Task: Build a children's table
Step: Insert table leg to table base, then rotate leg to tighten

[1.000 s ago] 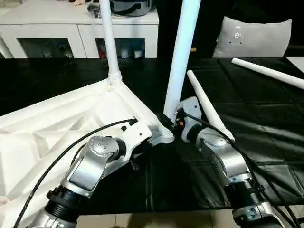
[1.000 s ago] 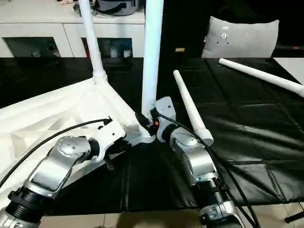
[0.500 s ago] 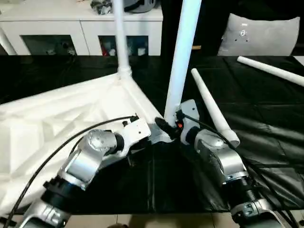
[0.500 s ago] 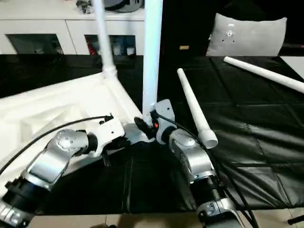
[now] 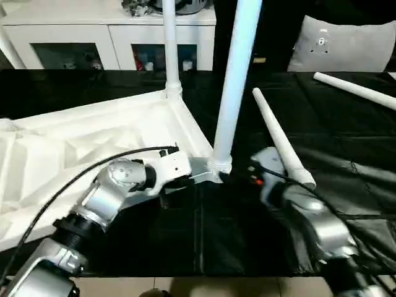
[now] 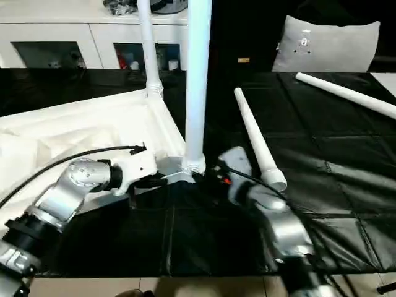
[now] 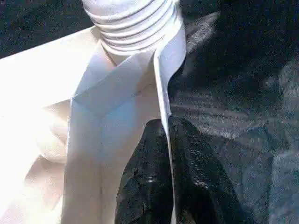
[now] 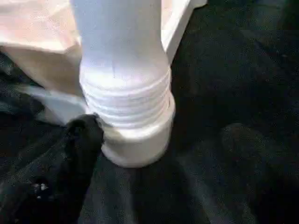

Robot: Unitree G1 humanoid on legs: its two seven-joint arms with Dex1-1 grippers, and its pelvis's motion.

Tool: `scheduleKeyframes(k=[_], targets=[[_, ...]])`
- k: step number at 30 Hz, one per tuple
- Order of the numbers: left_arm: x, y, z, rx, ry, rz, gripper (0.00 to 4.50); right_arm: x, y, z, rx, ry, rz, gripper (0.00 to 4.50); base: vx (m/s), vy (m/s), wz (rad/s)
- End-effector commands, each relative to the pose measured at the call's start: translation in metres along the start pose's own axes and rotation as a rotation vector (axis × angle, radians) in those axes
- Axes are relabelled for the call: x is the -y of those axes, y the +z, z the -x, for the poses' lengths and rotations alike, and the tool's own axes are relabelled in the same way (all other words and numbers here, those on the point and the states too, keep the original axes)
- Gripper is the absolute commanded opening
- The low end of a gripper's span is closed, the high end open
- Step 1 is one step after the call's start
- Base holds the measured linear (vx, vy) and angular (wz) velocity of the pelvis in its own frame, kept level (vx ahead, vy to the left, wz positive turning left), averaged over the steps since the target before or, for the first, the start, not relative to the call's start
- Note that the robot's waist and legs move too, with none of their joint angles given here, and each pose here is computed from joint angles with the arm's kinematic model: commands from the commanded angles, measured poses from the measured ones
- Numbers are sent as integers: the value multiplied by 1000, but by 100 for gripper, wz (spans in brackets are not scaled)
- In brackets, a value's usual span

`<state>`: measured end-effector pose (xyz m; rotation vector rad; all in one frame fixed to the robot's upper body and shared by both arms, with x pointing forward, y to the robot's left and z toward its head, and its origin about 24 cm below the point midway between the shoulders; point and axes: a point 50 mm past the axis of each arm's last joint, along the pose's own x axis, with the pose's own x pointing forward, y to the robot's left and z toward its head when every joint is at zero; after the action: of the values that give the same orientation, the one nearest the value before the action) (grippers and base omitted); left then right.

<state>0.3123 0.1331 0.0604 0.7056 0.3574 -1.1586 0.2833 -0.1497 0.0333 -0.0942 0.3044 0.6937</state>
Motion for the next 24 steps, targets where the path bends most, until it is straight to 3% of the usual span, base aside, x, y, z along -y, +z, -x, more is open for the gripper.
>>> scheduleKeyframes(k=[1, 8, 11, 21, 22, 24], targets=[[0, -11, 2, -64, -43, -56, 0, 2, 11, 8, 61, 31, 38, 443, 0, 0, 0], [3, -15, 3, -43, -140, -124, 0, 6, 23, 23, 62, 159, 129, 443, 0, 0, 0], [5, -12, 3, -19, -208, -168, 0, 2, 25, 26, 13, 283, 147, 443, 0, 0, 0], [14, 0, 1, 30, -374, -274, 0, -2, 29, 16, -37, 439, 196, 443, 0, 0, 0], [15, 2, 0, 40, -386, -282, 0, -3, 29, 13, -42, 445, 200, 417, 0, 0, 0], [17, 5, -1, 54, -397, -288, 0, -4, 28, 10, -52, 456, 205, 409, 0, 0, 0]])
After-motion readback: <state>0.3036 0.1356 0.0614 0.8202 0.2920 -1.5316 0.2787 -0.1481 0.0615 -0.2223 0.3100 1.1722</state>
